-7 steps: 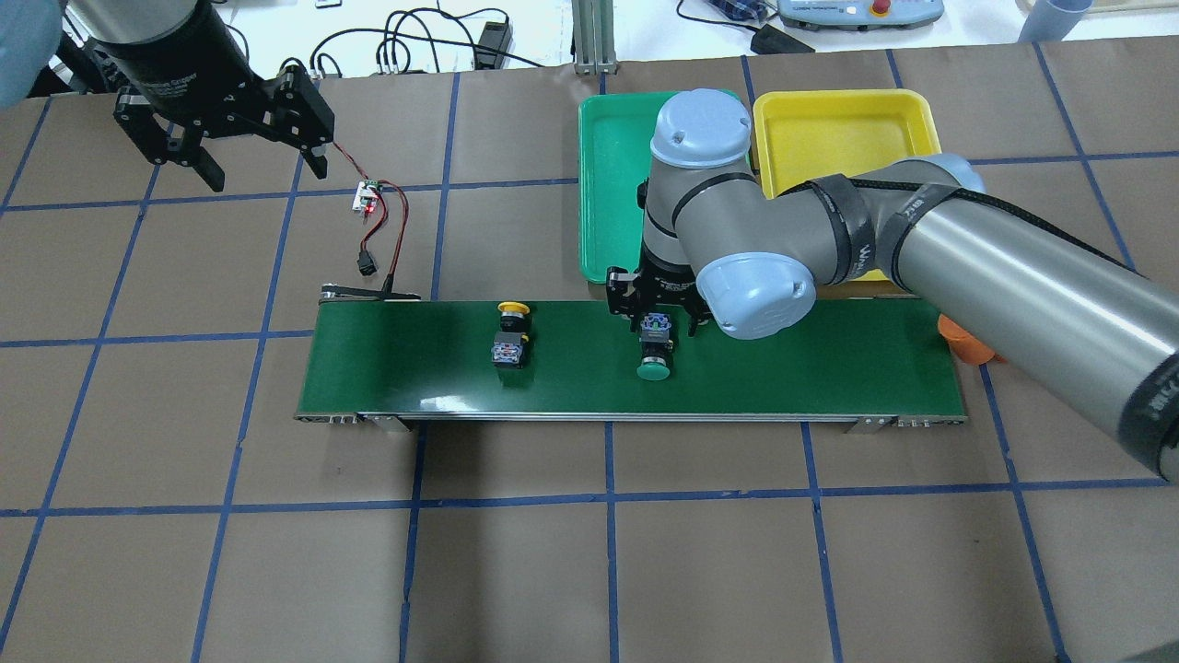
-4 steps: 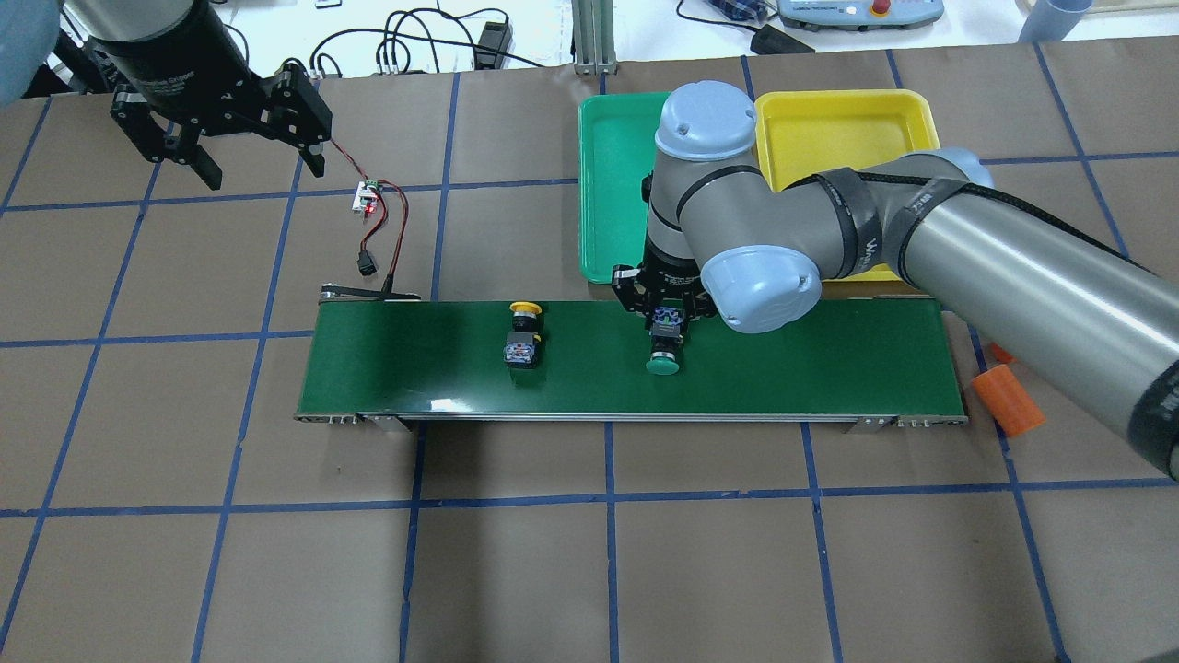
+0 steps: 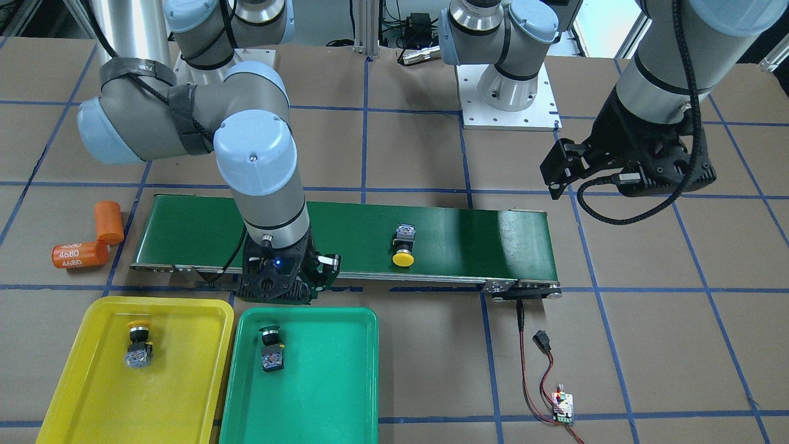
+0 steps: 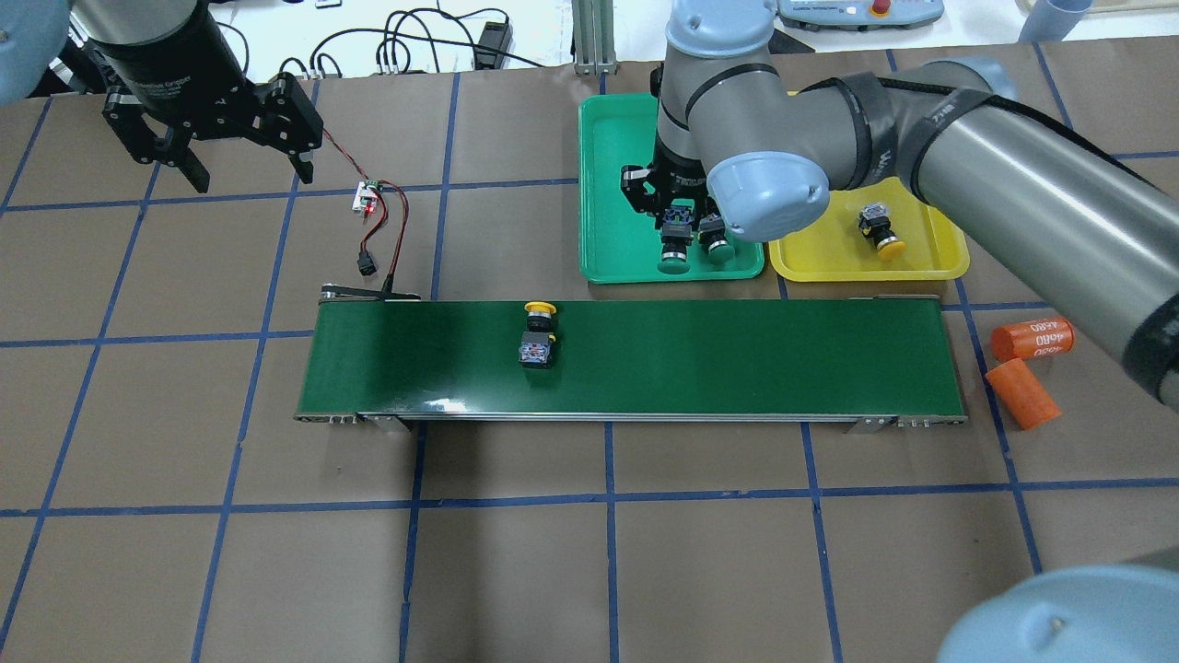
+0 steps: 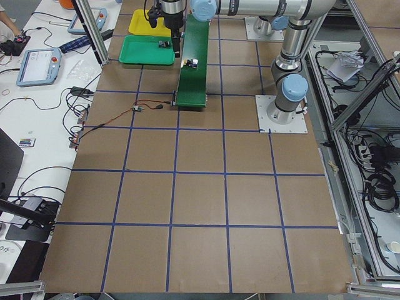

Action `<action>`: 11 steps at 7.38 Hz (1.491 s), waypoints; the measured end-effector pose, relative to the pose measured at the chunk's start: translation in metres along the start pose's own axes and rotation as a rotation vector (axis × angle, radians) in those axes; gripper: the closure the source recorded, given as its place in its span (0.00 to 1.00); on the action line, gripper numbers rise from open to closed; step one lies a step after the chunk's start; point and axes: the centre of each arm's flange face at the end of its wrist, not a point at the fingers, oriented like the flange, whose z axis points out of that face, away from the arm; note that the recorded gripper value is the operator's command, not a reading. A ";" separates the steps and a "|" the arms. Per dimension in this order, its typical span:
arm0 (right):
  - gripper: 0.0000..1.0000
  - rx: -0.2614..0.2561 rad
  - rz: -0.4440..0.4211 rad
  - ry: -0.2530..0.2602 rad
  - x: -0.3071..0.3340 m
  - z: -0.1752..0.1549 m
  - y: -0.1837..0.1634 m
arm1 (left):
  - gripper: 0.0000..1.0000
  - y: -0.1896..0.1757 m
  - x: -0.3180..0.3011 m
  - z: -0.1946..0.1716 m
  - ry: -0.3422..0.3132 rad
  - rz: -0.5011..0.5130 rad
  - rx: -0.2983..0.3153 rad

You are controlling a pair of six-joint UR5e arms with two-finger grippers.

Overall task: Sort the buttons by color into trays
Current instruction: 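Carry the green-capped button into the green tray and release, then move the right gripper back over the belt toward the yellow-capped button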

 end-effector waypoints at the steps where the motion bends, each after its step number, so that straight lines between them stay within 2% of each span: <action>1: 1.00 0.029 -0.041 -0.005 -0.001 0.010 -0.022 | 0.00 -0.001 -0.001 0.002 -0.002 -0.001 -0.004; 3: 1.00 0.083 -0.093 -0.015 -0.005 0.052 -0.046 | 0.00 -0.003 0.002 0.006 0.014 -0.003 -0.011; 5: 0.01 0.076 -0.137 -0.011 -0.005 0.081 -0.048 | 0.00 0.002 0.004 0.004 0.027 0.003 -0.014; 8: 0.00 0.071 -0.135 -0.004 -0.003 0.079 -0.046 | 0.00 0.005 0.003 0.005 0.027 0.039 -0.019; 9: 0.00 0.060 -0.127 0.000 0.000 0.064 -0.044 | 0.00 0.006 0.003 0.005 0.028 0.043 -0.019; 11: 0.00 -0.008 -0.084 0.028 0.029 0.004 -0.033 | 0.00 0.008 0.003 0.004 0.030 0.045 -0.017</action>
